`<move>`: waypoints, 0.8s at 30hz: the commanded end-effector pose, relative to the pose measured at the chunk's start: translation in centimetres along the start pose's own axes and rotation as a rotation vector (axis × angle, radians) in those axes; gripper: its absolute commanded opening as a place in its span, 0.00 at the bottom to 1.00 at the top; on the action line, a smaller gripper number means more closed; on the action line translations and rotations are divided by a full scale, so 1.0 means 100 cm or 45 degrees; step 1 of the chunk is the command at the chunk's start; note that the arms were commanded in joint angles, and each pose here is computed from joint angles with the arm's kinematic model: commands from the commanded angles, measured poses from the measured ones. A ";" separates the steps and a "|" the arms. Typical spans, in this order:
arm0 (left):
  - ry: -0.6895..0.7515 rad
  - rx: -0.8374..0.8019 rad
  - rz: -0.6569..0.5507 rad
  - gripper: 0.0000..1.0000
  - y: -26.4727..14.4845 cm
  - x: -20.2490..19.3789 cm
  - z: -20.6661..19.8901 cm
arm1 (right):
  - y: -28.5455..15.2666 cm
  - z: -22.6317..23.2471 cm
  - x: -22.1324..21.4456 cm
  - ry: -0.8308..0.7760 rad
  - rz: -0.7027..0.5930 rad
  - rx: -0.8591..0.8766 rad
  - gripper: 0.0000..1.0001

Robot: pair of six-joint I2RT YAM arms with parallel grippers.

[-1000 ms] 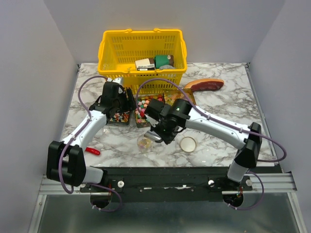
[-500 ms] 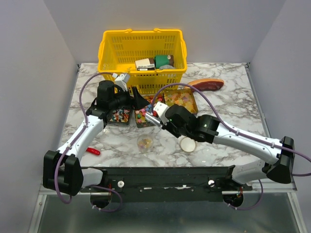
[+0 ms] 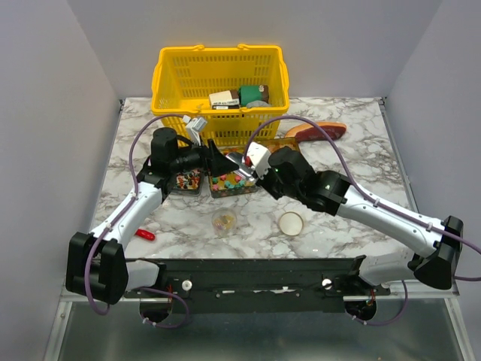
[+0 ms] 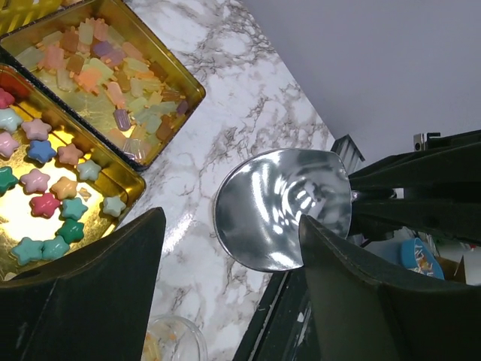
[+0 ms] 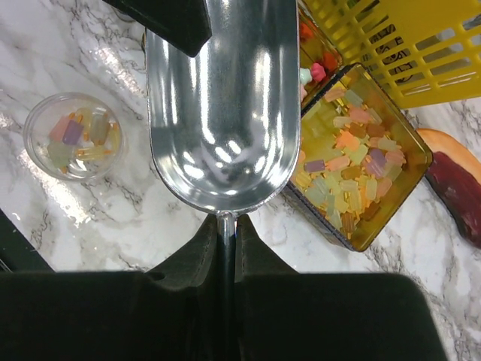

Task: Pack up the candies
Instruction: Adjust the spatula.

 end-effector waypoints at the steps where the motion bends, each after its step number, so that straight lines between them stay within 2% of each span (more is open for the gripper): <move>1: -0.023 0.090 0.062 0.77 -0.001 -0.016 0.009 | -0.026 -0.011 0.037 0.114 -0.239 0.041 0.01; 5: -0.058 0.295 0.062 0.70 0.000 -0.017 0.028 | -0.037 -0.016 0.045 0.142 -0.293 0.067 0.01; 11: -0.099 0.423 0.100 0.66 0.003 -0.019 0.043 | -0.052 -0.025 0.054 0.192 -0.348 0.111 0.01; 20: -0.122 0.434 0.124 0.66 0.009 -0.015 0.048 | -0.045 -0.022 0.051 0.208 -0.308 0.196 0.01; 23: -0.122 0.525 0.101 0.70 0.007 -0.008 0.050 | -0.031 -0.029 0.046 0.244 -0.211 0.159 0.01; 24: -0.105 0.561 0.072 0.75 0.006 0.001 0.049 | -0.028 -0.035 0.045 0.255 -0.186 0.141 0.01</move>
Point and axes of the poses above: each gripper's point midway between its finger pads, its own y axis out along the fingers, its own z axis along the line the jaws close on, x = y × z, the point moved 8 cm from there along -y, back along the fingers, and after that the axes turned 2 degrees about y, right-handed, at the moved point
